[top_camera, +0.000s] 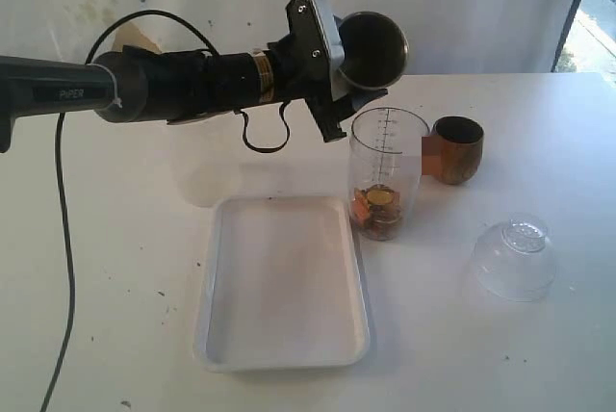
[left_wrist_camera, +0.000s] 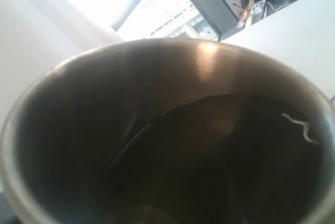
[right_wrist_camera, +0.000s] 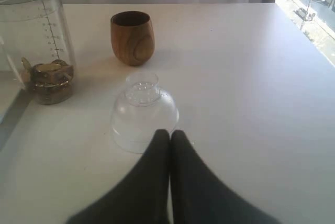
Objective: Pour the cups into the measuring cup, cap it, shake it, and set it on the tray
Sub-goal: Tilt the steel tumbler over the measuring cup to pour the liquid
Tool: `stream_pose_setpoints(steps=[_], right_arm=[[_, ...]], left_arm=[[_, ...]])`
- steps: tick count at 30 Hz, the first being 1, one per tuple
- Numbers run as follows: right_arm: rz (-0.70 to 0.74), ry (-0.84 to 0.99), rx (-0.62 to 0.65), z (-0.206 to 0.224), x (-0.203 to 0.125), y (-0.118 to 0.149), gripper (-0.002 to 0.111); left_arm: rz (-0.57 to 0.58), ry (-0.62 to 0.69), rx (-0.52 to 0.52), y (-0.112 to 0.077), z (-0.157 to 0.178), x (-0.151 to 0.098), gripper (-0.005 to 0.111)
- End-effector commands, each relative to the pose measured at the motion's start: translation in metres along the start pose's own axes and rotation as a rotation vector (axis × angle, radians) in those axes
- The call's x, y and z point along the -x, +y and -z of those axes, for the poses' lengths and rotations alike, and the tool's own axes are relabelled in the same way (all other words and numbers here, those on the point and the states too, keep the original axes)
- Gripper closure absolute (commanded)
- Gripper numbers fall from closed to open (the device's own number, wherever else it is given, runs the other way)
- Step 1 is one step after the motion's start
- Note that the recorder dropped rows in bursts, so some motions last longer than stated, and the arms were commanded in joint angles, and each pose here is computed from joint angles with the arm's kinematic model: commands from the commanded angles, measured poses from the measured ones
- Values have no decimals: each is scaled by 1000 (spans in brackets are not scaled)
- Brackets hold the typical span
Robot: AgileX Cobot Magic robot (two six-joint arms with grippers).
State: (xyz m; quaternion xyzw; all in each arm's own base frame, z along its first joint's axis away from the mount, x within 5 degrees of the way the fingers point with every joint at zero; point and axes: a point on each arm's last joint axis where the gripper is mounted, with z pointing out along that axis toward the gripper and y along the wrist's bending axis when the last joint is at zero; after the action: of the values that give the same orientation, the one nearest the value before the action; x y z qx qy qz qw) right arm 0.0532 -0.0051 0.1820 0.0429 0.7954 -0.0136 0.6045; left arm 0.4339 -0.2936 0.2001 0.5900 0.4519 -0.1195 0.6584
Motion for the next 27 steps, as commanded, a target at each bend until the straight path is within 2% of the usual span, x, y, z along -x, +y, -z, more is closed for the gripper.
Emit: stream_pose_setpoints(steps=[1,8,14,24,27], right_arm=[[-8,-10,-4,0,0,0,108],[-8,-10,-4,0,0,0,108],[-8,-10,-4,0,0,0,108],[-8,-10,-4,0,0,0,108],[-8,-10,-4,0,0,0,108]], left_arm=[[-17,-74,39,10,1,15,107],[-61,-73,40,10,1,15,107],[-251,-70,47,10,1,15,107],[-282,-69,48,10,1,15,107],[-333,-68,50,10,1,15,107]])
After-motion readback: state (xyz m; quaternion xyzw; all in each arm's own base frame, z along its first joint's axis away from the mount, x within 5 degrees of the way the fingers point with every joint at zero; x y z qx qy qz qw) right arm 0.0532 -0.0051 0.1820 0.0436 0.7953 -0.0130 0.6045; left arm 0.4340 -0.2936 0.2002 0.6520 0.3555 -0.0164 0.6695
